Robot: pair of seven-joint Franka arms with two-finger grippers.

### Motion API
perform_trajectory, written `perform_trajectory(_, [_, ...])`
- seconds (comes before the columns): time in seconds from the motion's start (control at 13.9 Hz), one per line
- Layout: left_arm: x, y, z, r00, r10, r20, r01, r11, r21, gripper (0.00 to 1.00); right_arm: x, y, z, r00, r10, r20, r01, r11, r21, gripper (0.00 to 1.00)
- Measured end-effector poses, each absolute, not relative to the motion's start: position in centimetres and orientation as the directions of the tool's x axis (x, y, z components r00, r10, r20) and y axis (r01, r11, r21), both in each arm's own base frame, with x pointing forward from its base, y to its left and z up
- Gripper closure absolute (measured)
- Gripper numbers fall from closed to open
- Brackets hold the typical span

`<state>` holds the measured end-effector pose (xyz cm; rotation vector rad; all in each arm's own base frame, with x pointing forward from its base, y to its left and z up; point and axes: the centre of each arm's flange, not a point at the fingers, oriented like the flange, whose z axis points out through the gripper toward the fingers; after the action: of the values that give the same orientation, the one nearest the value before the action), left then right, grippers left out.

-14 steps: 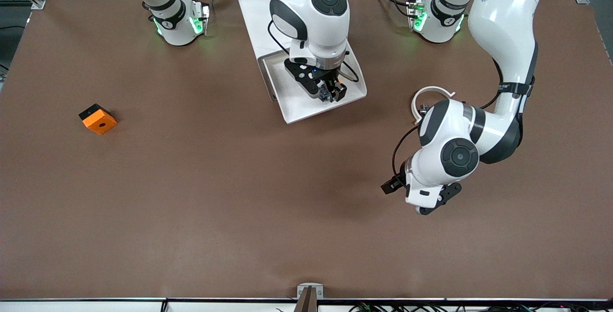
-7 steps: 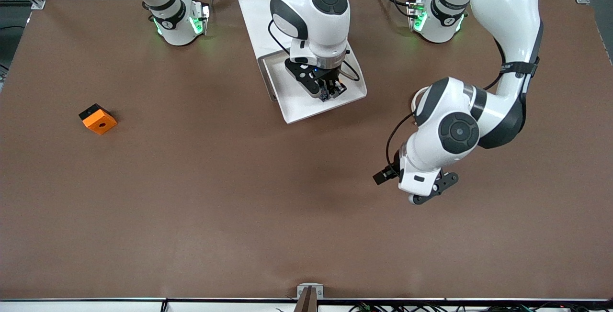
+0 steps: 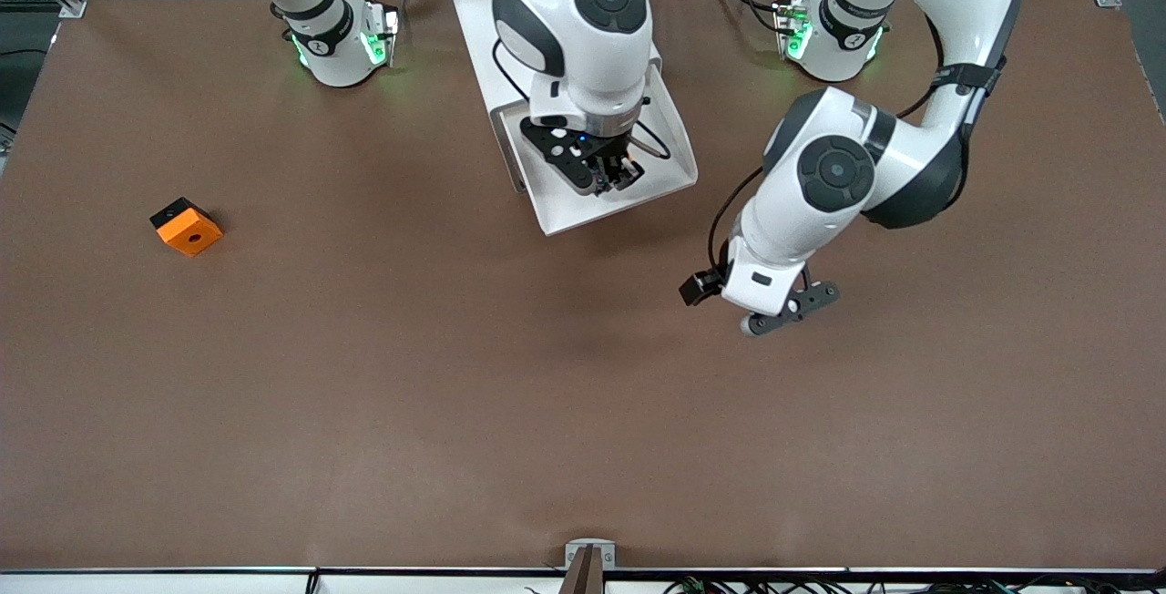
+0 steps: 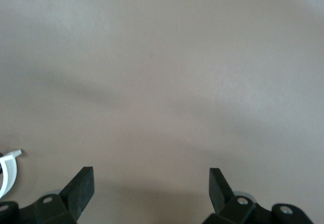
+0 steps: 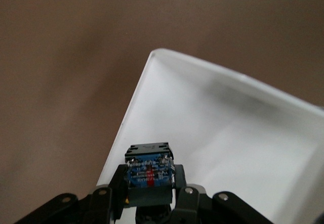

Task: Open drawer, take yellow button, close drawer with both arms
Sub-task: 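Lift the button out with the right gripper while the left gripper approaches, then push the drawer inward with the left gripper while the right gripper withdraws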

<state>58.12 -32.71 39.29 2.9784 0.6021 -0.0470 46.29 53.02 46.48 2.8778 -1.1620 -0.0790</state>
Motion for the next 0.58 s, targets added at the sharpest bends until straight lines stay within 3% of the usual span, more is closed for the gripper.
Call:
perform_trajectory(0.36, [54.0, -35.9, 37.2, 0.945, 0.313, -0.092, 0.320, -0.944, 0.074, 0.00, 53.2, 40.0, 54.9, 0.866, -0.492, -0.089, -0.490, -0.870, 0.049, 0.59])
perform_trajectory(0.58, [51.9, -38.1, 36.8, 0.955, 0.276, -0.112, 0.285, -0.956, 0.073, 0.00, 57.5, 31.4, 55.8, 0.920, -0.375, -0.116, -0.372, -0.927, 0.041, 0.59])
